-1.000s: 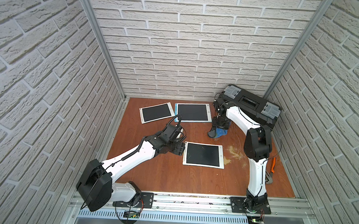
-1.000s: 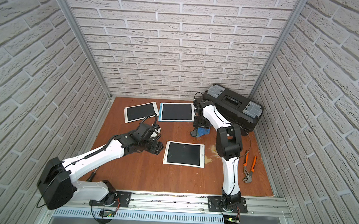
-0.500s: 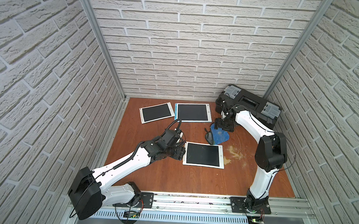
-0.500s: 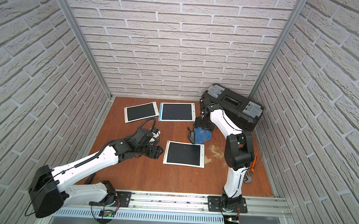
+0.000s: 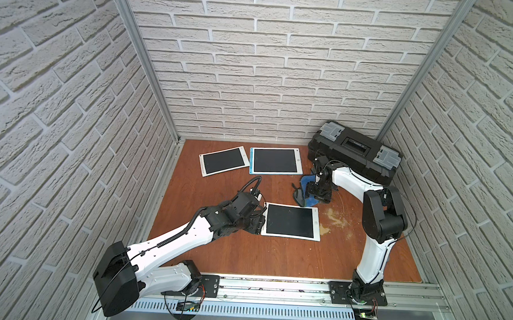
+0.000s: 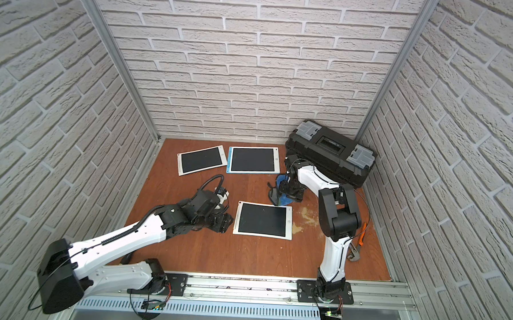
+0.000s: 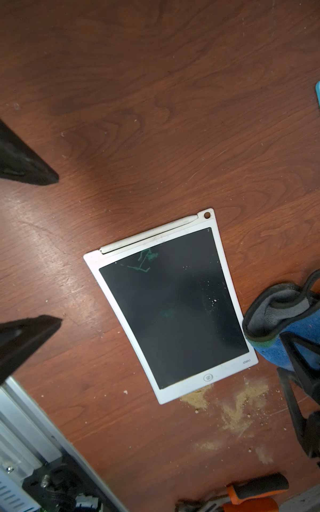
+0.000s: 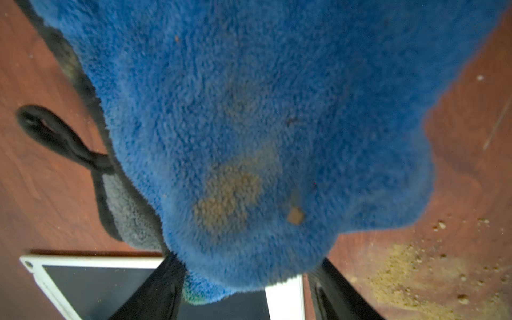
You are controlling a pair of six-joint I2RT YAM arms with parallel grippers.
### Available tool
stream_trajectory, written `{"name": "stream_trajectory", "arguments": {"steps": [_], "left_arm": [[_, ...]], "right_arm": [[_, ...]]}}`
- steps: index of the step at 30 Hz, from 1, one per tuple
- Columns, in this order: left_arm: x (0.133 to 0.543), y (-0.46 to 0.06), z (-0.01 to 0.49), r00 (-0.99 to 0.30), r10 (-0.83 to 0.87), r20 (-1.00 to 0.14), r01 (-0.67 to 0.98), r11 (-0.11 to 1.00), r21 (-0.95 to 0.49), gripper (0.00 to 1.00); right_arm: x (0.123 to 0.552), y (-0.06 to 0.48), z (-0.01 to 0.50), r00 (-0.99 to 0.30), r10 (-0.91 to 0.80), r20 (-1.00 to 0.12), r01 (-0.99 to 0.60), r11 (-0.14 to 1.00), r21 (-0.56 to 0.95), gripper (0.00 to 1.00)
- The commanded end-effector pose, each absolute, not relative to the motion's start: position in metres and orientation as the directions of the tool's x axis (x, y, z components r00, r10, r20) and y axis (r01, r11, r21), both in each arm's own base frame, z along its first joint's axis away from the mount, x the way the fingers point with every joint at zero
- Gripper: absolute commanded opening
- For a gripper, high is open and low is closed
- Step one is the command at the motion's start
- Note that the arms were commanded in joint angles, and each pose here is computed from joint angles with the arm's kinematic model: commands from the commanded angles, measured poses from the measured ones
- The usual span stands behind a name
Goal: Wipe the drawing tablet
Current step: Pick up the cleaning item at the center of the board.
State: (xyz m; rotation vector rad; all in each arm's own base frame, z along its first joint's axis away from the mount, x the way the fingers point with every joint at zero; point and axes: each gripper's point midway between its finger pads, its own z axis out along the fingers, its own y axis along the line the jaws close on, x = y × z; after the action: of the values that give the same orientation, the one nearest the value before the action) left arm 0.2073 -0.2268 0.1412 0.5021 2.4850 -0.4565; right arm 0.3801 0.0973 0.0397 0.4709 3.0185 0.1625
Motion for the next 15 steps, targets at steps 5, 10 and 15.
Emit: {"name": "stream_trajectory", "arguments": {"steps": [5, 10, 15], "left_arm": [[0.204, -0.211, 0.145, -0.77, 0.224, -0.597, 0.407, 0.893, -0.19, 0.76], [0.203, -0.211, 0.144, -0.771, 0.222, -0.597, 0.407, 0.893, -0.193, 0.76], [0.203, -0.212, 0.144, -0.766, 0.224, -0.602, 0.412, 0.891, -0.193, 0.76]], "right_arm": [[0.408, 0.09, 0.022, -0.929, 0.35, -0.118, 0.343, 0.936, 0.077, 0.65], [0.41, 0.075, 0.034, -0.925, 0.341, -0.17, 0.344, 0.939, 0.013, 0.16], [0.411, 0.03, 0.096, -0.902, 0.275, -0.333, 0.355, 0.911, -0.209, 0.03]]}}
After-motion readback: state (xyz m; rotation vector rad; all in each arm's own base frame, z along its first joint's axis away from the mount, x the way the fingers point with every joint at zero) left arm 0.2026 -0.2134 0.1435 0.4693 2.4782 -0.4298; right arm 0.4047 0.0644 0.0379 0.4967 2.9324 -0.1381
